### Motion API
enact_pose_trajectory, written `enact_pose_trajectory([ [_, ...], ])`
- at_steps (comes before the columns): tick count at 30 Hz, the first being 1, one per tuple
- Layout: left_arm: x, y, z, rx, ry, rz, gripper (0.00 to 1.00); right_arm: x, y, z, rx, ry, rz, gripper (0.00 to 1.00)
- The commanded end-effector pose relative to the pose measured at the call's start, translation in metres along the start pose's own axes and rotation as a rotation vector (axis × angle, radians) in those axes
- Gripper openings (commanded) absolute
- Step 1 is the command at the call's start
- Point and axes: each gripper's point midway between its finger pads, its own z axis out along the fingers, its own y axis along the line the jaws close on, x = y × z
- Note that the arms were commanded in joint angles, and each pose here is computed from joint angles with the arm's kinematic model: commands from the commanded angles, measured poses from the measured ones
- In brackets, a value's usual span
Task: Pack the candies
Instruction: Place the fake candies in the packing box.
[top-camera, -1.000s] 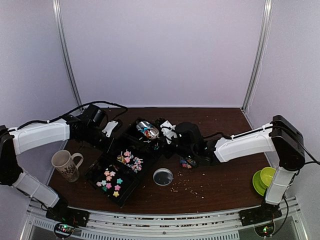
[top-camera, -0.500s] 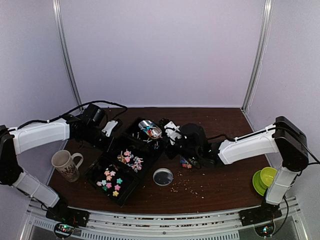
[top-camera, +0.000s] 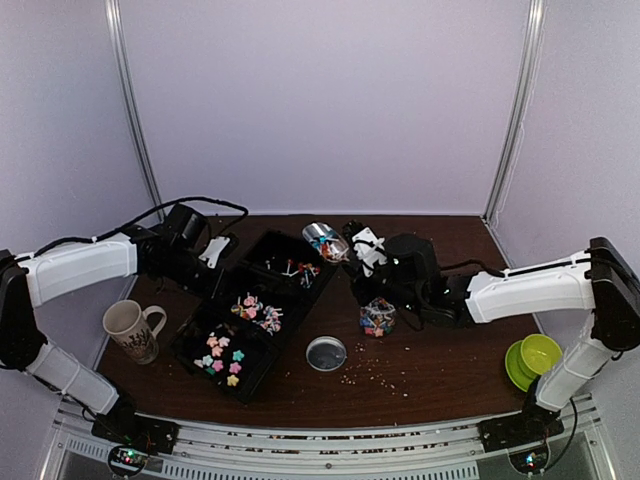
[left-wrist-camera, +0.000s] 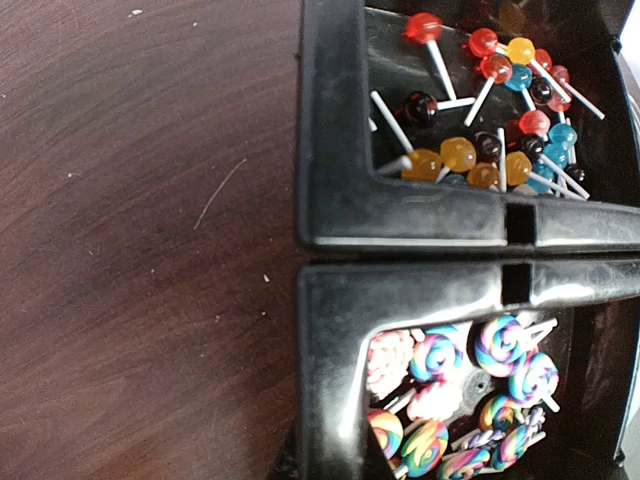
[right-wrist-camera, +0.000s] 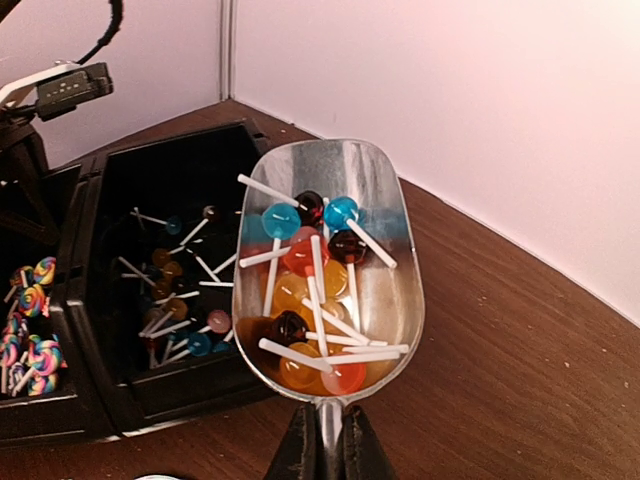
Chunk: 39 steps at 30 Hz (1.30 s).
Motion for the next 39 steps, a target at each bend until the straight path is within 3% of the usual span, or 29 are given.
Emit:
enact_pose_trajectory([
  [1, -0.039, -0.015, -0.016, 0.057, -0.12, 0.011, 0.0, 0.007, -0.032, -0.015, 0.112, 0.066, -0.021, 0.0],
  [13, -0.037, -0.006, -0.015, 0.03, -0.104, -0.015, 0.0, 0.019, -0.053, -0.066, 0.132, 0.156, -0.015, 0.0],
  [39, -0.037, -0.001, -0.014, 0.018, -0.1, -0.025, 0.0, 0.057, -0.065, -0.146, 0.096, 0.561, -0.053, 0.0],
])
